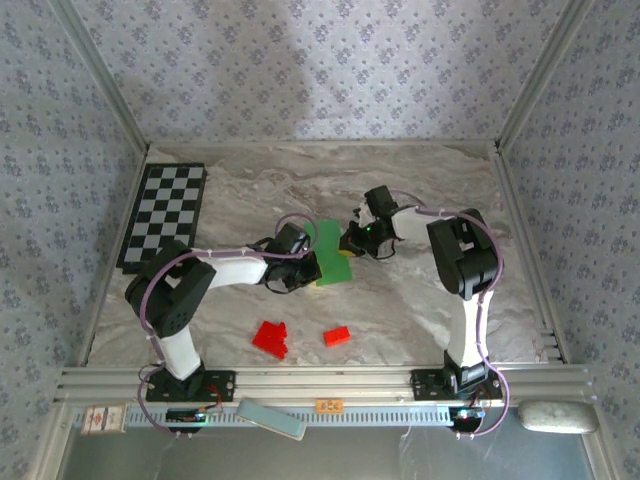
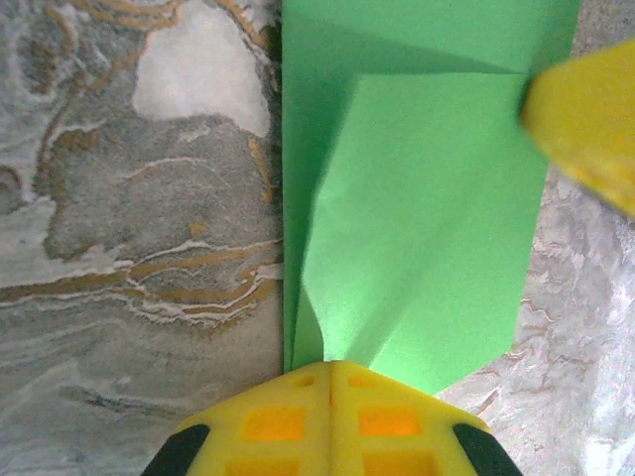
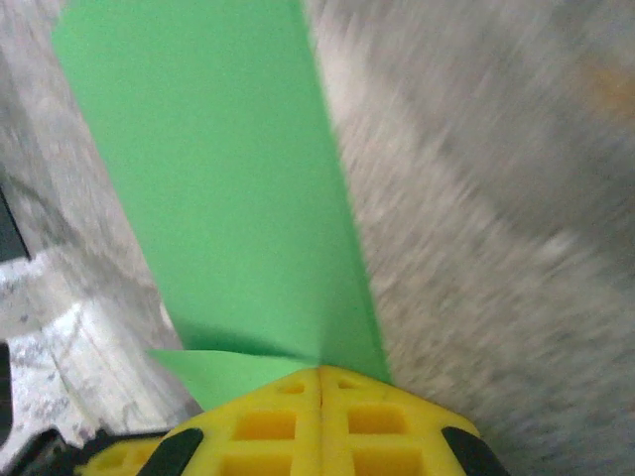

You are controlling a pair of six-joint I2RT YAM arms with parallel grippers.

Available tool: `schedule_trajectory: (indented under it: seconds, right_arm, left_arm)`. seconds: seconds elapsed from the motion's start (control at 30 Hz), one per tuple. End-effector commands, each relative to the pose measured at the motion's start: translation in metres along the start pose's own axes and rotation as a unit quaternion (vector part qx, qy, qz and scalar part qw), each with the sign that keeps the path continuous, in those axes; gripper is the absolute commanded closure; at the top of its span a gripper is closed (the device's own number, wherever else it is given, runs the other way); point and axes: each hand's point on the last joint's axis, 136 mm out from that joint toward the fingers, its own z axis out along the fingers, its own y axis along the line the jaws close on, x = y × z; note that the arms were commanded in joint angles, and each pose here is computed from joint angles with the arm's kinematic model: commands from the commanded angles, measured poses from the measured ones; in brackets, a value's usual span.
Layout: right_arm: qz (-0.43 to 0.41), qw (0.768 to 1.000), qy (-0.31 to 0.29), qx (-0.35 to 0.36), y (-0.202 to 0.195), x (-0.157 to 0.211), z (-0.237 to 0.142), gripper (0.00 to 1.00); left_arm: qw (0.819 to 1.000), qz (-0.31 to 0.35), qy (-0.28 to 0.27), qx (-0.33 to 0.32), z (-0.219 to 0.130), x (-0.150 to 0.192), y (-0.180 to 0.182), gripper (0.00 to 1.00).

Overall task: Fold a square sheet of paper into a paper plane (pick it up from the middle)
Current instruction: Fold the triangle a second time at the center of the table.

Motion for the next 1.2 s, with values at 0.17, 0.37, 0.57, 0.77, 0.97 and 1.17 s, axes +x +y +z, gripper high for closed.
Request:
schedule_trajectory:
  seconds: [0.17, 0.37, 0.57, 0.77, 0.97, 1.17]
  right_arm:
    - [-0.002, 0.993, -0.098, 0.067, -0.026, -0.053, -0.037, 0.96]
    - [-0.032, 0.996, -0.077, 0.038, 0.001, -0.015, -0.039, 0.96]
    - [-0.031, 0.999, -0.019, 0.010, 0.017, 0.030, -0.010, 0.96]
    - [-0.036, 0.999, -0.003, 0.016, 0.014, 0.035, 0.007, 0.96]
    - [-0.023, 0.999, 0.006, 0.036, -0.001, 0.034, 0.016, 0.96]
    - [-0.012, 0.998, 0.013, 0.060, -0.016, 0.038, 0.018, 0.97]
  left_arm:
    - [0.994, -0.012, 0.050, -0.095, 0.003, 0.027, 0.049, 1.00]
    - [0.996, -0.003, 0.044, -0.084, 0.003, 0.020, 0.037, 1.00]
    - [0.998, 0.017, 0.038, -0.054, -0.001, 0.013, 0.017, 1.00]
    - [0.999, 0.045, 0.028, -0.011, -0.006, 0.005, -0.011, 1.00]
    - [0.997, 0.062, 0.019, 0.028, -0.012, -0.002, -0.033, 0.99]
    - [0.997, 0.068, 0.020, 0.041, -0.001, -0.008, -0.043, 0.87]
